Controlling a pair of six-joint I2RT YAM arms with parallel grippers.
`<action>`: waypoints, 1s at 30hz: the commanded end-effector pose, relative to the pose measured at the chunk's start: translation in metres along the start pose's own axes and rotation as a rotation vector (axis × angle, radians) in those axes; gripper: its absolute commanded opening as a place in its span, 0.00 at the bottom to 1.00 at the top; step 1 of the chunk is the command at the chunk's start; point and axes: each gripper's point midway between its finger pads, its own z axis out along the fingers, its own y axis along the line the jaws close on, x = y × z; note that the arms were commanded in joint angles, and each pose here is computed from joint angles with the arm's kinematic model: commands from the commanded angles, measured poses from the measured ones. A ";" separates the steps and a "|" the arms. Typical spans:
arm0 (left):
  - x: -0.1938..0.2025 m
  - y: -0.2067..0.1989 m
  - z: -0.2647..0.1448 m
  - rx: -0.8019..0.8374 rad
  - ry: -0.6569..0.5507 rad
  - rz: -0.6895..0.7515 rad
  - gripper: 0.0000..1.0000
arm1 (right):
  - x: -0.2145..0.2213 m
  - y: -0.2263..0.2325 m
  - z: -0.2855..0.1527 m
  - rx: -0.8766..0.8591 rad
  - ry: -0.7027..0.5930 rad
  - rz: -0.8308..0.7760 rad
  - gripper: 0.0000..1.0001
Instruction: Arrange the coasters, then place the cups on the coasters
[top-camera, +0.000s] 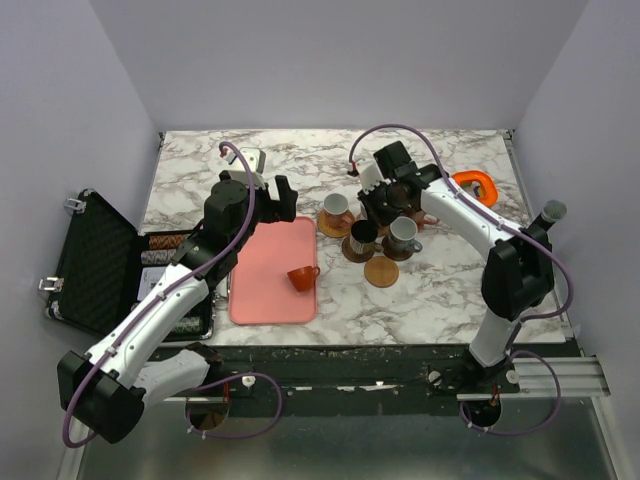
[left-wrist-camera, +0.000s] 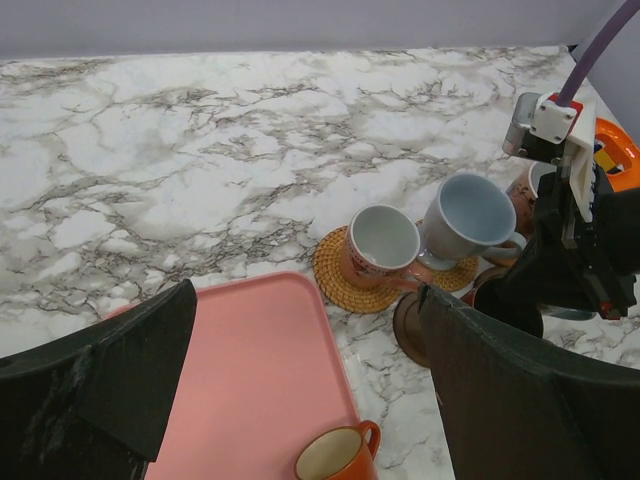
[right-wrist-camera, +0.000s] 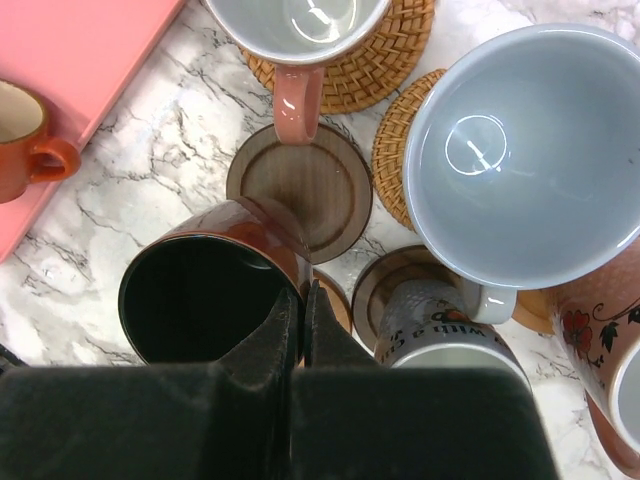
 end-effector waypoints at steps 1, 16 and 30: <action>-0.009 -0.004 -0.001 0.022 -0.008 0.009 0.99 | -0.005 -0.006 -0.001 0.006 0.008 -0.008 0.01; -0.006 -0.007 0.002 0.036 0.005 0.012 0.99 | -0.002 -0.015 0.016 0.006 0.054 -0.008 0.01; -0.004 -0.009 0.003 0.044 0.013 0.013 0.99 | -0.001 -0.017 0.027 -0.016 0.075 -0.011 0.01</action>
